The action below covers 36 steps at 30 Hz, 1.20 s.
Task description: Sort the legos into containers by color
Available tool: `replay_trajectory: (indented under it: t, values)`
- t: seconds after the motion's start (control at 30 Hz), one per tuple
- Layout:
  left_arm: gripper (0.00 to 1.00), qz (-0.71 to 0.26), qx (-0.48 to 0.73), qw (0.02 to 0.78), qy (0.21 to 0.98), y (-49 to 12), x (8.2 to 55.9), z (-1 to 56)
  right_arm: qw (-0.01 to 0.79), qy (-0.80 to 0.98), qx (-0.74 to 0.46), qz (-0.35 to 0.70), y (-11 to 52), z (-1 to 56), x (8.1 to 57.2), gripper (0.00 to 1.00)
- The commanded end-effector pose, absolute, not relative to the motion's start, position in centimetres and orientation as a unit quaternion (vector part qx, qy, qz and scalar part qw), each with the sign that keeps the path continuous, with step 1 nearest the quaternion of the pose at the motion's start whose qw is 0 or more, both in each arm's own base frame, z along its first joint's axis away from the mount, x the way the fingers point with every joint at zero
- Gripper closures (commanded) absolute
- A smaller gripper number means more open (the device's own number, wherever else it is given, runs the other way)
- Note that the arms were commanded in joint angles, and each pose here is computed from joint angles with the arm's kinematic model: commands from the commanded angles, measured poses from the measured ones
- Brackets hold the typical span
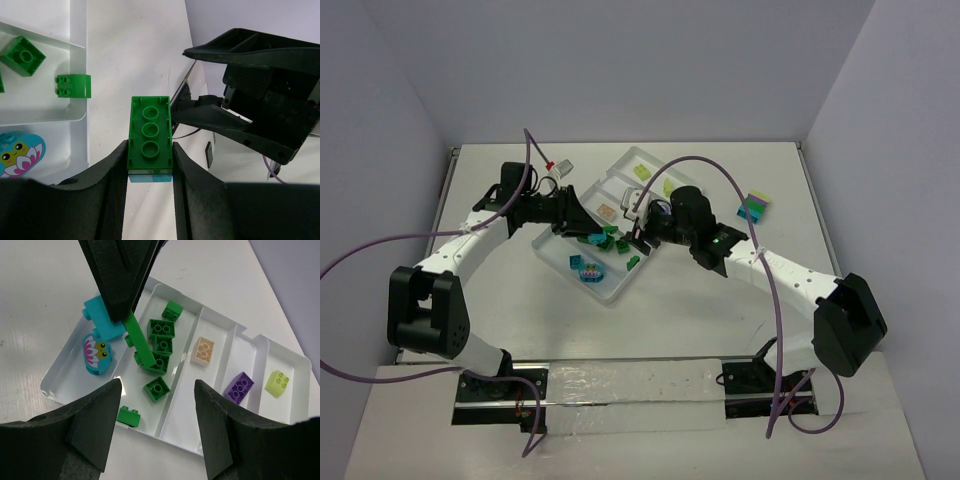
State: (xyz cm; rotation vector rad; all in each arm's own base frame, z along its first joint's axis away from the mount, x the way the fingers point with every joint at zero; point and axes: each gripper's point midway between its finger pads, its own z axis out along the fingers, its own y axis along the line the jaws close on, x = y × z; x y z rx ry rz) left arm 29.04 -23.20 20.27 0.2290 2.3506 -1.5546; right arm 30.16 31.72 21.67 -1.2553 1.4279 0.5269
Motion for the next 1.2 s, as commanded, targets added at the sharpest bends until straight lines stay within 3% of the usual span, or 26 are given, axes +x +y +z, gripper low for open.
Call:
replay_trajectory:
  t: [0.0,0.23,0.77,0.97,1.0,1.03,1.17]
  values:
    - [1.0,-0.544,0.104,0.183,0.812,-23.6,29.5,21.8,0.58,0.551,-0.551,0.236,33.7,24.5,30.5,0.34]
    - [1.0,-0.547,0.107,0.183,0.809,-23.8,29.3,21.9,0.562,0.551,-0.563,0.252,34.7,24.1,30.3,0.4]
    - [1.0,-0.548,0.114,0.184,0.808,-24.1,29.4,22.1,0.524,0.561,-0.58,0.272,36.2,21.8,29.8,0.69]
    - [1.0,-0.54,0.113,0.197,0.811,-23.9,29.6,22.2,0.527,0.566,-0.575,0.267,36.1,21.9,30.1,1.0]
    - [1.0,-0.538,0.115,0.202,0.81,-23.9,29.6,22.3,0.527,0.567,-0.575,0.265,36.0,21.8,30.2,1.0]
    - [0.92,-0.539,0.12,0.208,0.807,-23.9,29.5,22.6,0.527,0.567,-0.575,0.265,36.0,21.8,30.2,1.0]
    - [0.38,-0.534,0.123,0.223,0.806,-23.8,29.6,23.1,0.529,0.573,-0.571,0.257,35.8,21.8,30.4,1.0]
